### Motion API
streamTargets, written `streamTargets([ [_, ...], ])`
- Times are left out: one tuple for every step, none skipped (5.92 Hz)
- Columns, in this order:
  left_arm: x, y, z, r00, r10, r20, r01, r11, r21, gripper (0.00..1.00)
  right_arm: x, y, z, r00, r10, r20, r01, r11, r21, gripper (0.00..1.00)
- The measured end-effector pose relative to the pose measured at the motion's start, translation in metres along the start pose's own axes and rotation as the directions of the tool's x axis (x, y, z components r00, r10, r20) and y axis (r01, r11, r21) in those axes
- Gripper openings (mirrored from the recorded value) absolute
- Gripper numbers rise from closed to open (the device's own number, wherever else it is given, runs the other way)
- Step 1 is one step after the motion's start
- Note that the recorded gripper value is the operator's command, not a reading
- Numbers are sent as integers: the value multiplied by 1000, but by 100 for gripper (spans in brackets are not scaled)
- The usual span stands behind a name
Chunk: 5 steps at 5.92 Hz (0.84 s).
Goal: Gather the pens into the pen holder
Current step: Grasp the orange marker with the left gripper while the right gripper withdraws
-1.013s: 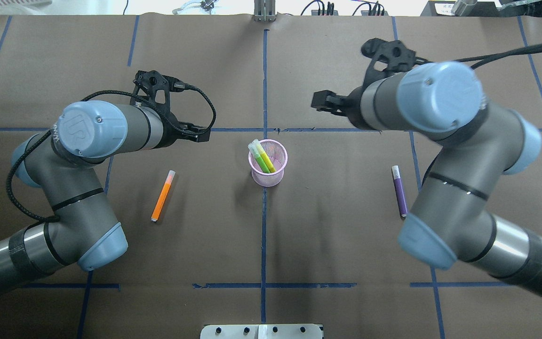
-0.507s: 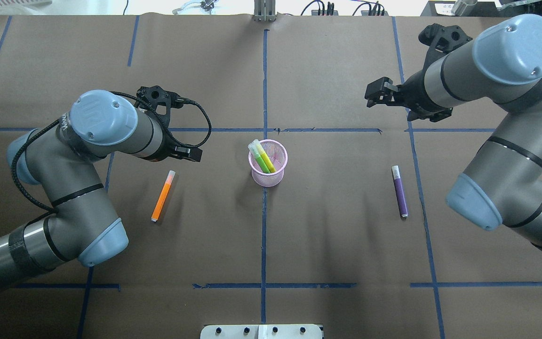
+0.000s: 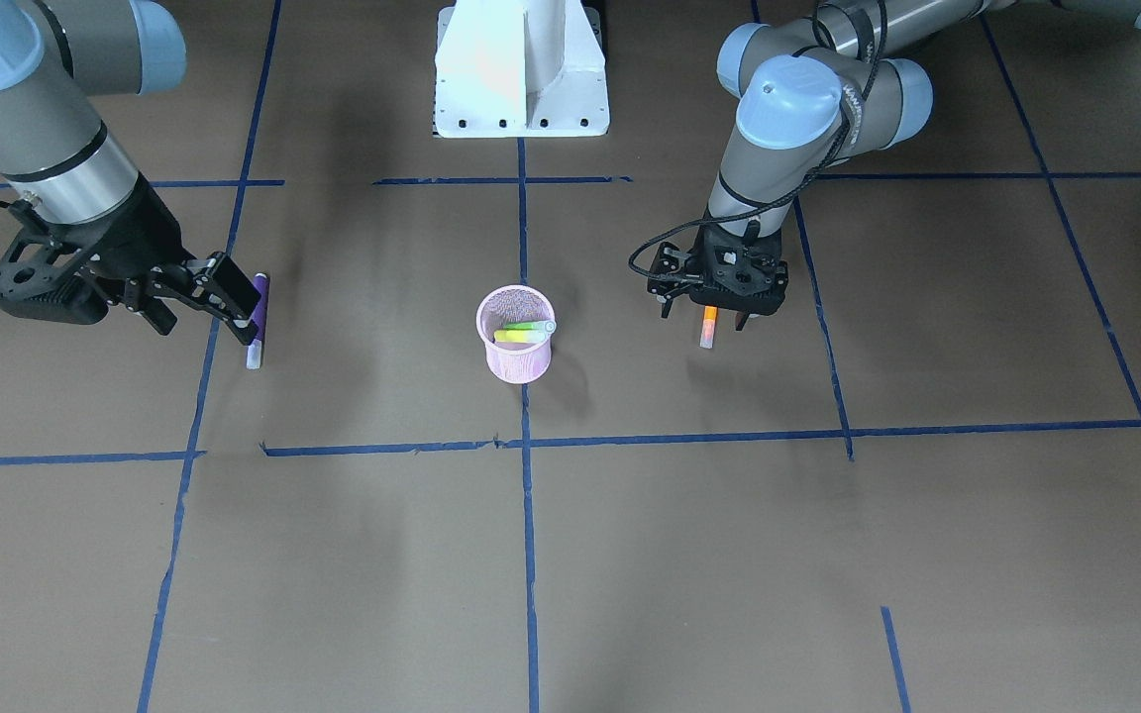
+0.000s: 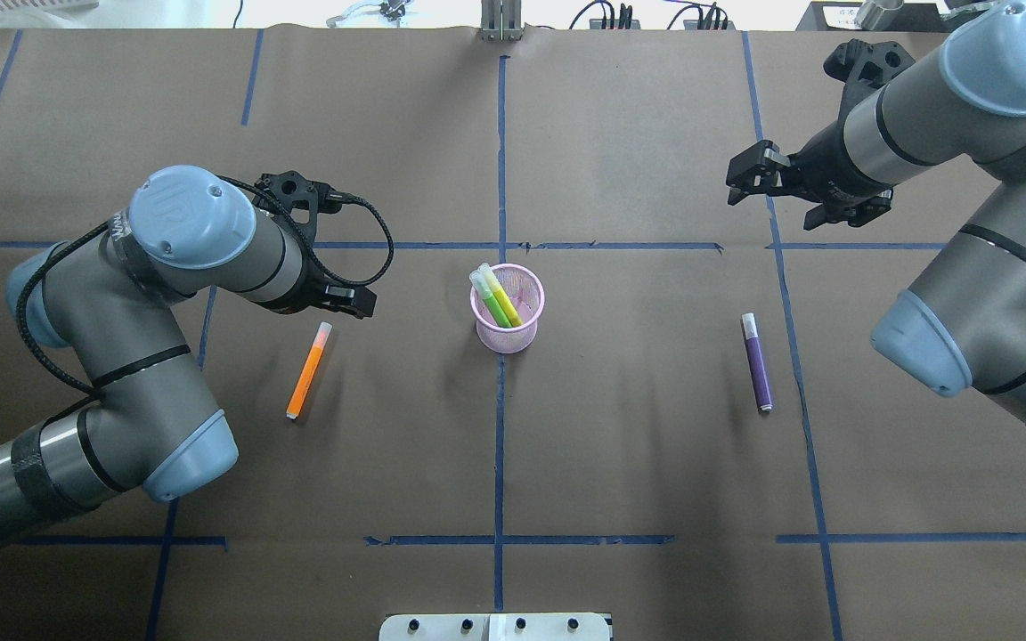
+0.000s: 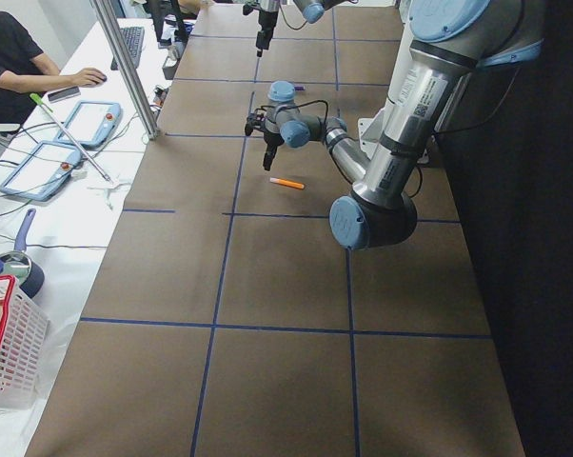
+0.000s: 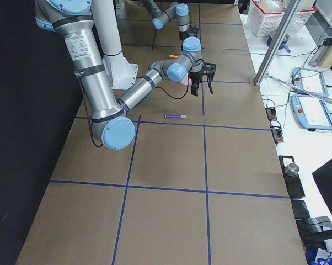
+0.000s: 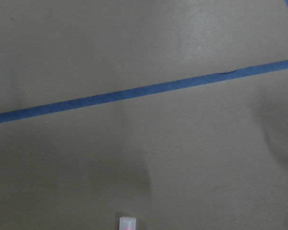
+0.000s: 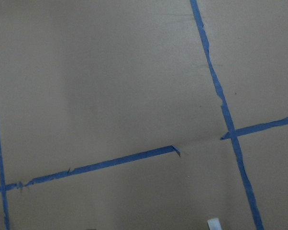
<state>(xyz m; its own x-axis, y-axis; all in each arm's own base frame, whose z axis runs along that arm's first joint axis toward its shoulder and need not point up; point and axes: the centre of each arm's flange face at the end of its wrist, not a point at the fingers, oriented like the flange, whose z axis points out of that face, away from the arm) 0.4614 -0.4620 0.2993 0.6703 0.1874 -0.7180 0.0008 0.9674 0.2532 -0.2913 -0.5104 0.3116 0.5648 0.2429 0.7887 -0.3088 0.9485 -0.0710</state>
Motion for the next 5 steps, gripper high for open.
streamTargets([
  [-4,1,8,1000,-8,13,8,1000,-23,85,15,-1,4,1000,-20,-17,20,1000,-11,100],
  [-9,3,22,1000,-17,23,18,998,-63,76,38,-3,6,996,-84,-32,83,996,-36,100],
  [-13,7,35,999,-23,22,26,993,-111,71,65,-8,3,987,-160,-31,158,985,-71,100],
  [-16,10,43,999,-31,15,33,987,-156,68,81,-12,-2,978,-206,-21,204,975,-91,100],
  [-20,11,47,998,-48,28,52,977,-208,65,88,-13,-5,975,-221,-17,219,971,-93,100],
])
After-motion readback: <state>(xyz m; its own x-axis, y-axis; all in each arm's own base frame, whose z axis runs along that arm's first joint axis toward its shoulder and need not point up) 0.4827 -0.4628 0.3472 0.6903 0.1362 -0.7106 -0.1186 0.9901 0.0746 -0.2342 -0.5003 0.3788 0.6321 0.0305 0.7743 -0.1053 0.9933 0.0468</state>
